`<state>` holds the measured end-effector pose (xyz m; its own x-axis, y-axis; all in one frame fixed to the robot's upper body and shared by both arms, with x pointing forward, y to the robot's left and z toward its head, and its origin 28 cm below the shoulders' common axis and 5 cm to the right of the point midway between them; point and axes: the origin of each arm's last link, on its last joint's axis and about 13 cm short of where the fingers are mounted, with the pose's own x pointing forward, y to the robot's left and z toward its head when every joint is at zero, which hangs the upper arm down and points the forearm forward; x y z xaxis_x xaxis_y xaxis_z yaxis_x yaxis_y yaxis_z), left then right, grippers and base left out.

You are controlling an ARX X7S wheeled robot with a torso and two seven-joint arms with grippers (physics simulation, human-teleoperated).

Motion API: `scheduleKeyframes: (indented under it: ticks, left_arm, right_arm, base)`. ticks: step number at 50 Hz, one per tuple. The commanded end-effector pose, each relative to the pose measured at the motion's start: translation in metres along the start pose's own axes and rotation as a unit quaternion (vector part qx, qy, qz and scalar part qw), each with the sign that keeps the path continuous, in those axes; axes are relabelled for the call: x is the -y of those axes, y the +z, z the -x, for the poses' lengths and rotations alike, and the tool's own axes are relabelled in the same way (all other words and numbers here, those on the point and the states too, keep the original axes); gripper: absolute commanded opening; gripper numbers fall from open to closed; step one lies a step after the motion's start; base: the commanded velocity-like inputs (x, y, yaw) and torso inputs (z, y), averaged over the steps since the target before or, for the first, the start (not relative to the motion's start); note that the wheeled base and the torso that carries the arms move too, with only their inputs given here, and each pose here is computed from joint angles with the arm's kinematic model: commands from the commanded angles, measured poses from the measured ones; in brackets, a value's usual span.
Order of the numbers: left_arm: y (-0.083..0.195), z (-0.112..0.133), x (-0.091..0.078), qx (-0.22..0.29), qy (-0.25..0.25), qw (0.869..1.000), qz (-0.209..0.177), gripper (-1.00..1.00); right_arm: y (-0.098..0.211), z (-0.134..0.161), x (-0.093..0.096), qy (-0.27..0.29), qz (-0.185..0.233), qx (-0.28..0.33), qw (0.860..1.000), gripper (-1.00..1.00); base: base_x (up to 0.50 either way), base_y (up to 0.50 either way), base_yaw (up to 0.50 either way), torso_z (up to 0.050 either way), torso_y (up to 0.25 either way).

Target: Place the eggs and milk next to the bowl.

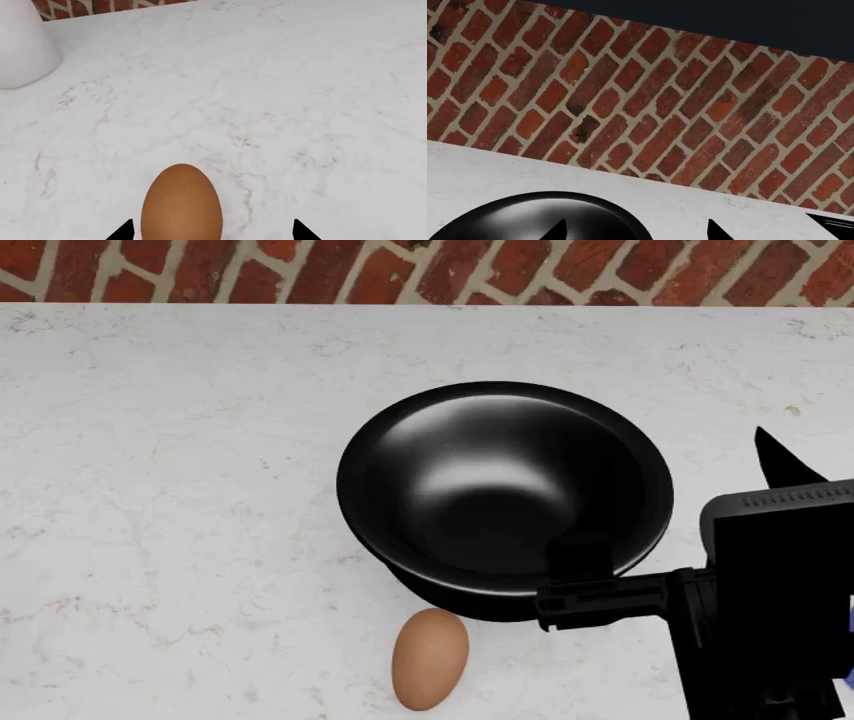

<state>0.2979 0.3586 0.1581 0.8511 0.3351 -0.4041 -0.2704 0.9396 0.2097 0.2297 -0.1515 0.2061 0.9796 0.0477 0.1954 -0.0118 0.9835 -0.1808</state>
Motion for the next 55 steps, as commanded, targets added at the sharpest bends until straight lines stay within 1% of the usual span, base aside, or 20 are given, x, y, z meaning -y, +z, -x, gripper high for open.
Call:
scheduleKeyframes:
  ticks: [1,17,31,40,55]
  left_arm:
    - [0.000,-0.005,-0.005,-0.004,0.017,1.000,-0.005,1.00]
    - [0.003,-0.019,-0.001,-0.015,0.020,1.000,-0.014,1.00]
    - [-0.006,-0.033,-0.004,-0.032,0.038,0.999,-0.021,1.00]
    - [-0.011,-0.038,-0.006,-0.042,0.048,0.998,-0.022,1.00]
    - [-0.017,-0.041,-0.004,-0.050,0.046,0.997,-0.022,1.00]
  right_arm:
    - [-0.001,0.000,0.000,-0.001,0.000,-0.001,1.000,1.00]
    - [0.000,0.001,0.000,-0.002,0.001,-0.002,1.000,1.00]
    - [-0.002,0.000,0.001,-0.003,0.001,-0.004,1.000,1.00]
    - [-0.001,0.001,0.001,-0.004,0.000,-0.004,1.000,1.00]
    - [0.001,0.002,0.001,-0.005,0.002,-0.003,1.000,1.00]
  base:
    - [0.00,0.00,0.00,0.000,0.000]
    - [0.00,0.00,0.00,0.000,0.000]
    - [0.00,0.00,0.00,0.000,0.000]
    - [0.00,0.00,0.00,0.000,0.000]
    - [0.00,0.00,0.00,0.000,0.000]
